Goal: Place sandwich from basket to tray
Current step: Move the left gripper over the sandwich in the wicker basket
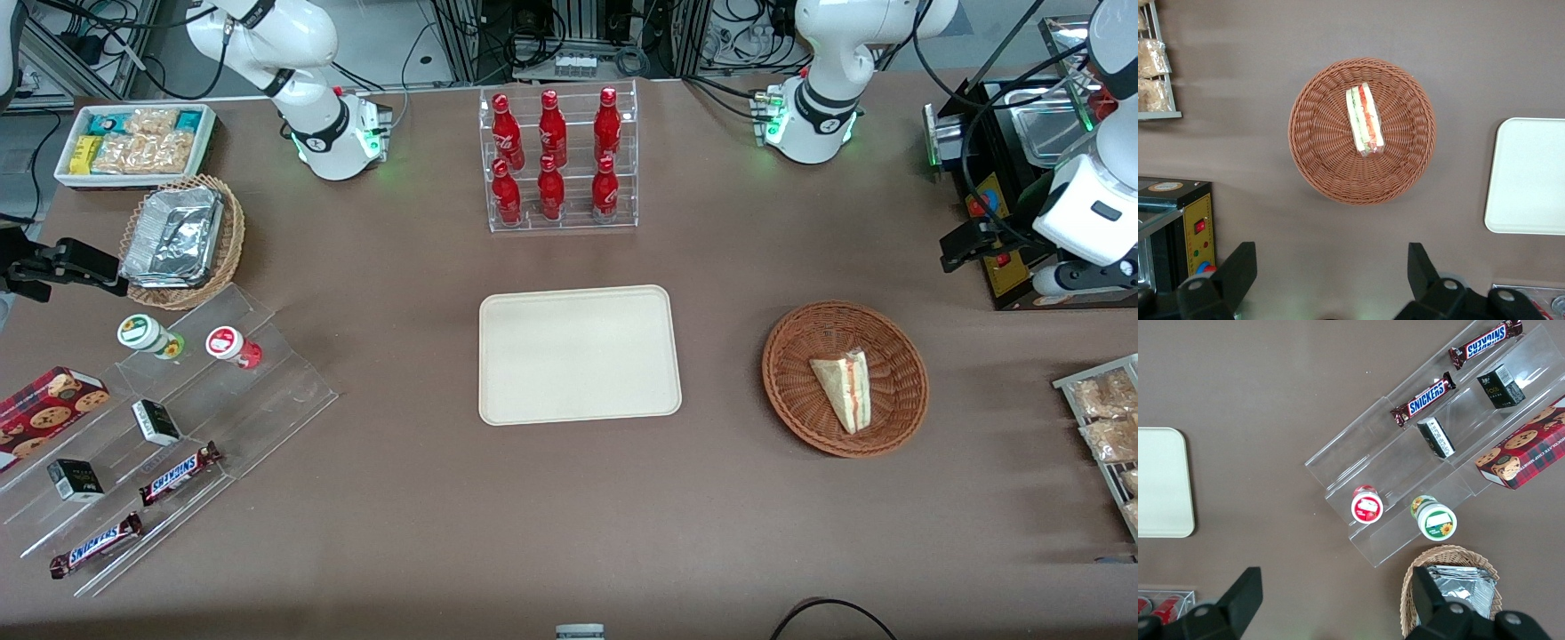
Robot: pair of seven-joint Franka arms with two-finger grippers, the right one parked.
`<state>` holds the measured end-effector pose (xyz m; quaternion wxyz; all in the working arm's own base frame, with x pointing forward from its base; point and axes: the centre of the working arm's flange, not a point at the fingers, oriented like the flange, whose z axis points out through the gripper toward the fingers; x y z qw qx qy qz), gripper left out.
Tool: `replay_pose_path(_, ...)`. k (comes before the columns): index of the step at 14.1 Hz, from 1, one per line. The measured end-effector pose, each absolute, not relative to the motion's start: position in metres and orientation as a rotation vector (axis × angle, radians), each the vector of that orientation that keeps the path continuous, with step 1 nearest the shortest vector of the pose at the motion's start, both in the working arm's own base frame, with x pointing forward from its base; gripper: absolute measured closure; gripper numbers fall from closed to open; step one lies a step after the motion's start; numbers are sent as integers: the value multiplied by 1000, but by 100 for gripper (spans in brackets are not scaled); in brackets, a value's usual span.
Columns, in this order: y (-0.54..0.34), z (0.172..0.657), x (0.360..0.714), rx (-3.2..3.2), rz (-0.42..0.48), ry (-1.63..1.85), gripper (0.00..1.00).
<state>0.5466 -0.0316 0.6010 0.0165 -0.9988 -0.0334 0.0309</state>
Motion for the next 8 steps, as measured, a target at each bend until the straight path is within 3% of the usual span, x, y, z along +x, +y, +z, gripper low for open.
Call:
replay_pose_path(5, -35, 595, 552, -3109, 85, -88, 0)
replay_pose_path(8, -38, 563, 573, -3111, 82, -80, 0)
